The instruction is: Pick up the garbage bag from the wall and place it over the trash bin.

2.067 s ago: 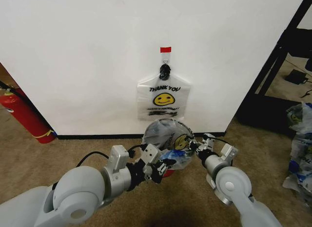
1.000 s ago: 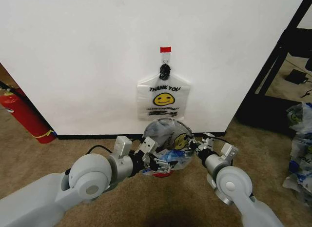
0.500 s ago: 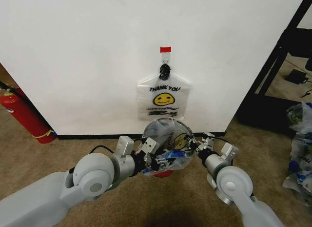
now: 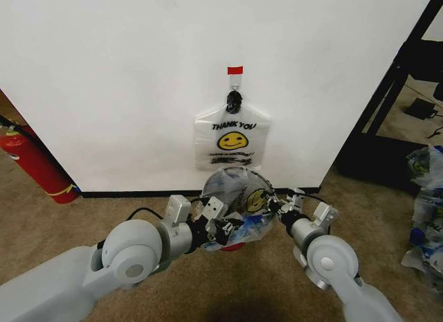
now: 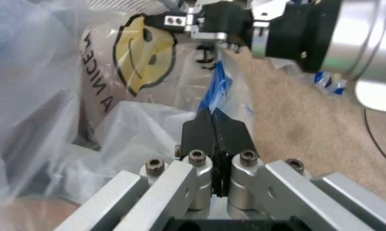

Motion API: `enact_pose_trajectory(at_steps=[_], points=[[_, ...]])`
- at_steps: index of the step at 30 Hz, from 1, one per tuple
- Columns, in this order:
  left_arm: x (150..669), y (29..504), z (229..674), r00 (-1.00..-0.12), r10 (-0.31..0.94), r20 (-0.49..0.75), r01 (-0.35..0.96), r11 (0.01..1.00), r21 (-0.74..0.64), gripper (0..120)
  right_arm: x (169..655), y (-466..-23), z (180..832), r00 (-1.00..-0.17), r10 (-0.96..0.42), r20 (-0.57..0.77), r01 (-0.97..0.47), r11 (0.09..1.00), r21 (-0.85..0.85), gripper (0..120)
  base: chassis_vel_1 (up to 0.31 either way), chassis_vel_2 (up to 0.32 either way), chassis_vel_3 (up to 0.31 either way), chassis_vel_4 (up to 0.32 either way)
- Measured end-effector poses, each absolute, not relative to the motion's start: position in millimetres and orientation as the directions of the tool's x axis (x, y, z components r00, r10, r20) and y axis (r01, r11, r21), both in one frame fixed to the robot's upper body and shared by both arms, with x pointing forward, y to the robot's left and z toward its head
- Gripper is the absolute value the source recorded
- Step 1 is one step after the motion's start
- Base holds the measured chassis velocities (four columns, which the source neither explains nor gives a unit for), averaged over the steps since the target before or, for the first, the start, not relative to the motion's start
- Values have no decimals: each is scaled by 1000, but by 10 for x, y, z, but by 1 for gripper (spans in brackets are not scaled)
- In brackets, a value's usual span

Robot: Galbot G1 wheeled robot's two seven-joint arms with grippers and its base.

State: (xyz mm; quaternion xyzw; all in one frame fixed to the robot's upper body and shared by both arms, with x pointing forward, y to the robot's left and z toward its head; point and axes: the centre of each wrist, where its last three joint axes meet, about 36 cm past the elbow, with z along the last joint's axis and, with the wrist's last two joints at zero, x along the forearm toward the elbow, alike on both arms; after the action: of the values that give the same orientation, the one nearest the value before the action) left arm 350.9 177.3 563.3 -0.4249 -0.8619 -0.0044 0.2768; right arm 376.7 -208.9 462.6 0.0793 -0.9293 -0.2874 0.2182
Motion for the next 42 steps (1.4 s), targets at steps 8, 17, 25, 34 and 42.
enact_pose_trajectory(at_steps=[8, 17, 25, 34, 42], points=[[3194, 1764, 5619, -441, 760, 477, 765, 596, -242, 0, 3778, -2082, 4617, -894, -265, 362, -8, 816, 578, 1, 0, 0, 0, 0], [3169, 1637, 5324, -426, 757, 496, 771, 590, -238, 0, 3698, -2076, 4702, -898, -266, 351, -6, 803, 596, 1, 0, 0, 0, 0], [3290, 1523, 5027, -439, 735, 517, 754, 614, -233, 0, 3659, -2076, 4766, -900, -276, 339, -12, 791, 612, 1, 0, 0, 0, 0], [3443, 1521, 4672, -466, 691, 553, 708, 666, -235, 0, 3649, -2086, 4806, -900, -281, 333, -16, 786, 618, 1, 0, 0, 0, 0], [3425, 1531, 4514, -476, 673, 566, 682, 689, -247, 0, 3655, -2098, 4822, -901, -280, 332, -18, 787, 617, 1, 0, 0, 0, 0]])
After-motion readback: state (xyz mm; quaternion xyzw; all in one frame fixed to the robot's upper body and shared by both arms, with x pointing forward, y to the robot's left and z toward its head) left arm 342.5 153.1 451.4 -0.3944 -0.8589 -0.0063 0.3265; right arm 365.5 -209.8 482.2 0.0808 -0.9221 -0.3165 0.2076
